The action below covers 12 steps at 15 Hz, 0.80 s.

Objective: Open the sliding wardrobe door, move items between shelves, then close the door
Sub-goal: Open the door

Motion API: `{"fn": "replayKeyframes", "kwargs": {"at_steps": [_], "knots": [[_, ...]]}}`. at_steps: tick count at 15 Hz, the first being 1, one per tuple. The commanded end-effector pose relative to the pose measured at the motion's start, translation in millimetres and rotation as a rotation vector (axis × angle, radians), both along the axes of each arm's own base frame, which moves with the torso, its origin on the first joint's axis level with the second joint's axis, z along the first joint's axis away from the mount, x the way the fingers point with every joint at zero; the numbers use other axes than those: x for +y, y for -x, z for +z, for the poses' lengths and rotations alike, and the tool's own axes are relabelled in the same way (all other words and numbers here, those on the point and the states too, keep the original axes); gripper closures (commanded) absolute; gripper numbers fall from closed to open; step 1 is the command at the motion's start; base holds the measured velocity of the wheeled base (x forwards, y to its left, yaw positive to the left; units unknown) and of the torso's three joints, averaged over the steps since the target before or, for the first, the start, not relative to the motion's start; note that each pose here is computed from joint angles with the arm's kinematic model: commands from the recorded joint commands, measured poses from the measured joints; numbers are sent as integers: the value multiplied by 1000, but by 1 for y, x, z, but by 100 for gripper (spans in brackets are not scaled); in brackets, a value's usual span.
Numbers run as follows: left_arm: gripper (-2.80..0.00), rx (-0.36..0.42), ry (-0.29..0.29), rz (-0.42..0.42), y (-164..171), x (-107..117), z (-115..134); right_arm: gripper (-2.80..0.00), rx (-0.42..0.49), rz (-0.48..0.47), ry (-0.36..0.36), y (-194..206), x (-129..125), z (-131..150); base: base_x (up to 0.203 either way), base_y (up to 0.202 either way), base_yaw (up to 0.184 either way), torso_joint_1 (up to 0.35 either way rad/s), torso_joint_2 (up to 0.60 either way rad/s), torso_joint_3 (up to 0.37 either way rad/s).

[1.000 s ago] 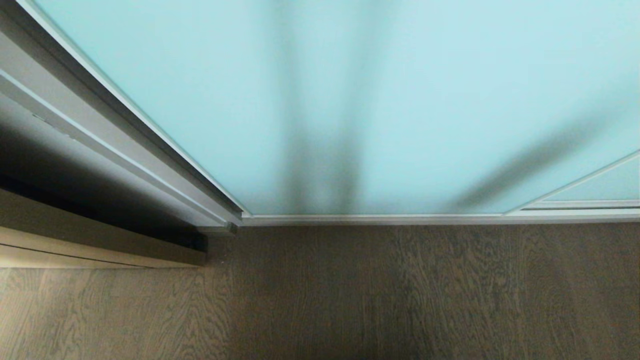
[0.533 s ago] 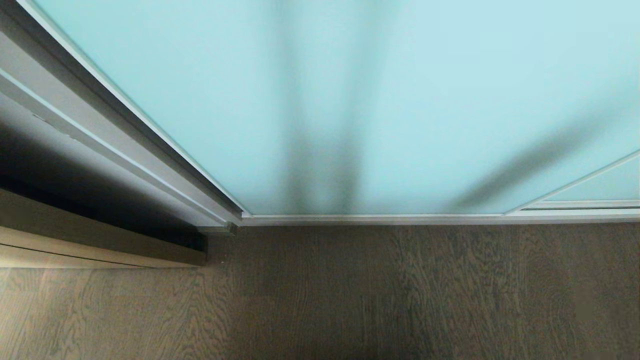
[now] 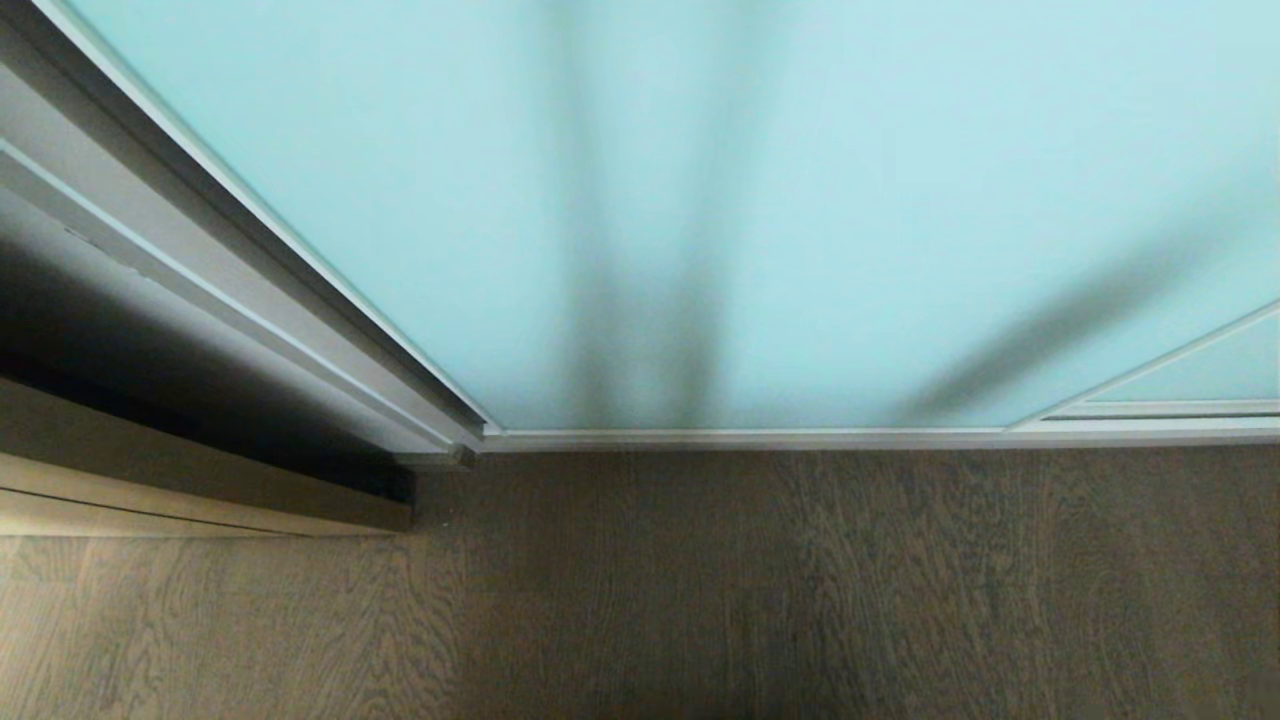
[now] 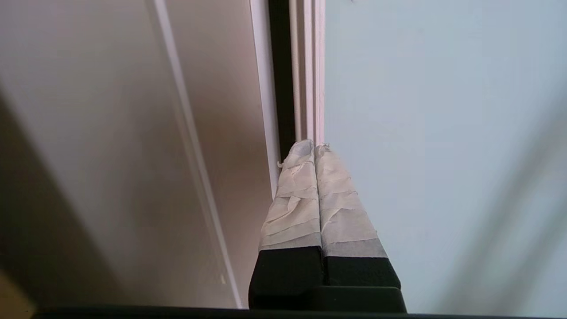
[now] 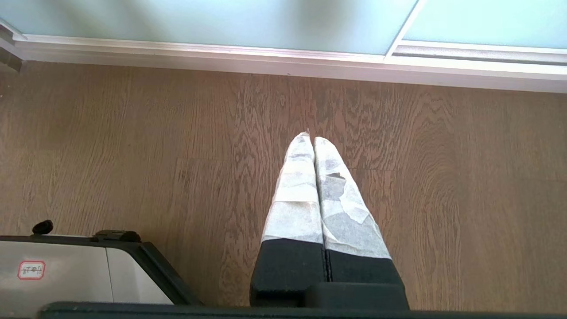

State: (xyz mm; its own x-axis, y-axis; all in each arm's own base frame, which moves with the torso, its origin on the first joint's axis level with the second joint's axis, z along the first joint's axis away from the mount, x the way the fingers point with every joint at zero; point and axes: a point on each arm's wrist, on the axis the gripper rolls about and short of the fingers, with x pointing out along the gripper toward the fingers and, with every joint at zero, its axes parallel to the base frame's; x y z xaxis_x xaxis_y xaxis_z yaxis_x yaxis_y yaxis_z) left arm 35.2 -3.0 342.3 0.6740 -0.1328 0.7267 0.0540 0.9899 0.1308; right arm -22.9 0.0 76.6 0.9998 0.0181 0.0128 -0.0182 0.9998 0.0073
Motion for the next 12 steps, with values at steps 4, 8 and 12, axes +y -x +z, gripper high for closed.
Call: {"fn": "replayKeyframes", "kwargs": {"at_steps": [4, 8, 12], "knots": [[0, 44, 1, -2, -31, 0, 7, 0, -4, 0, 0, 0, 0, 0, 0, 0, 0, 0, 0, 0], [0, 72, 4, -7, -43, 0, 5, 0, -2, 2, 0, 0, 0, 0, 0, 0, 0, 0, 0, 0], [0, 81, 5, -9, -61, 0, 4, 0, -3, 2, 0, 0, 0, 0, 0, 0, 0, 0, 0, 0]]}}
